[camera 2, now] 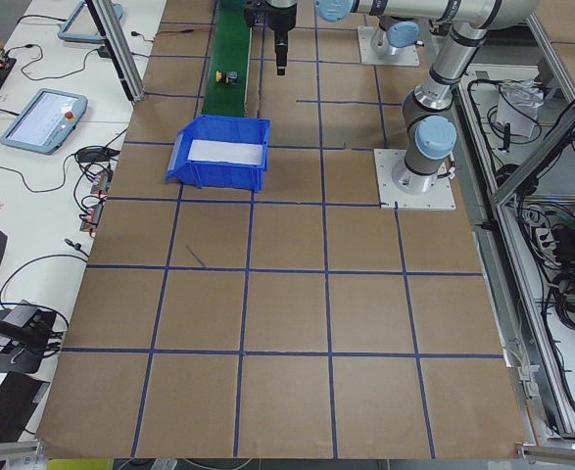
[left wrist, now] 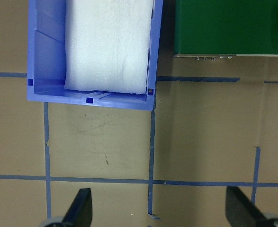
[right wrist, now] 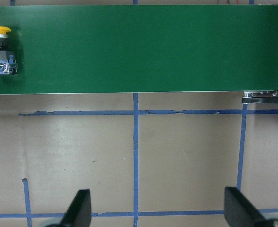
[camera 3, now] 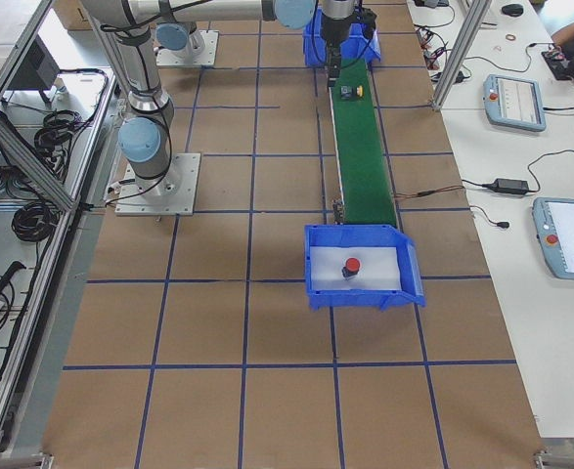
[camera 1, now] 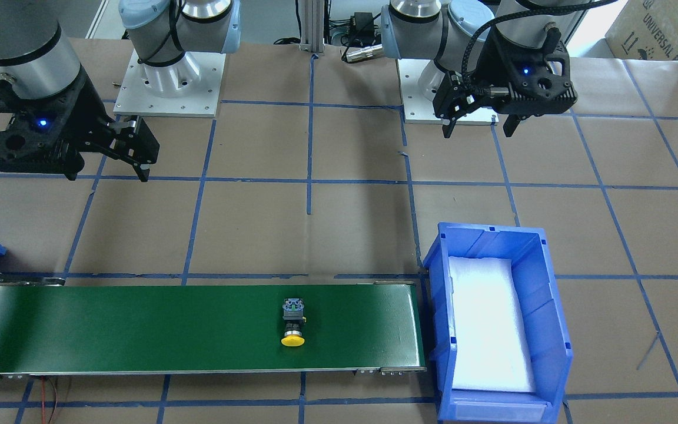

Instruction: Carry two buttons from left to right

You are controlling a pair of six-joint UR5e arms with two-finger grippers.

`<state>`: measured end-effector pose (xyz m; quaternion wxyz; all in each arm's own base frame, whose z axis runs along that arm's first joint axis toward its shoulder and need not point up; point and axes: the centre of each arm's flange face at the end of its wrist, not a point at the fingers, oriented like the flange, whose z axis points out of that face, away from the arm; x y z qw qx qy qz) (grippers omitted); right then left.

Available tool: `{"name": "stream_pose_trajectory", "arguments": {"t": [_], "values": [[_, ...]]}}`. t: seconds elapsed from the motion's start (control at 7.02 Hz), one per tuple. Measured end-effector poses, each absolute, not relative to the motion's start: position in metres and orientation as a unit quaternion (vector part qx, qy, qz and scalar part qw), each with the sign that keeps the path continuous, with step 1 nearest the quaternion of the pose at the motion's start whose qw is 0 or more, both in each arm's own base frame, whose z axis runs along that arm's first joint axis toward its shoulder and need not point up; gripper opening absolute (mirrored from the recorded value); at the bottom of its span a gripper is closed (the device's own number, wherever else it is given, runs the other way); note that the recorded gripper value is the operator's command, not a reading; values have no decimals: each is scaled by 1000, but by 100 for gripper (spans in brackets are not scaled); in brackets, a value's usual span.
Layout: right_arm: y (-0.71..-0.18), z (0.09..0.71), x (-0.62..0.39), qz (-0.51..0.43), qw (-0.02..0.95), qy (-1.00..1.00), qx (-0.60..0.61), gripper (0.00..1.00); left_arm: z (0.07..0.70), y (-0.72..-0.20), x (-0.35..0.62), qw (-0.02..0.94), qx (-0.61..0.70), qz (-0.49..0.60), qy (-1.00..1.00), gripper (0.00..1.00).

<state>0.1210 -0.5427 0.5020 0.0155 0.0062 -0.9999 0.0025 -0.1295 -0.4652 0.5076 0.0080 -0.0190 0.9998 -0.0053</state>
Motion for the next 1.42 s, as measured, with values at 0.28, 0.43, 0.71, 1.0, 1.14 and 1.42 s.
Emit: {"name": "stream_pose_trajectory", "arguments": {"t": [0.28,0.43,0.71,1.0,1.14,1.42], "values": [[-542,501,121,2,15,-1000,13,100,507,-466,-129,8,-28,-7,1000,100],[-541,501,122,0,14,-1000,14,100,507,-466,-129,7,-39,-7,999,100],[-534,488,131,-19,12,-1000,17,100,506,-466,-129,7,-43,-8,999,100],[-531,482,135,-24,15,-999,21,100,507,-467,-128,6,-43,-8,999,100],[-531,482,135,-22,15,-999,21,100,507,-467,-125,7,-44,-9,999,100],[-532,482,133,-21,15,-999,22,100,507,-467,-124,7,-45,-9,999,100]]}}
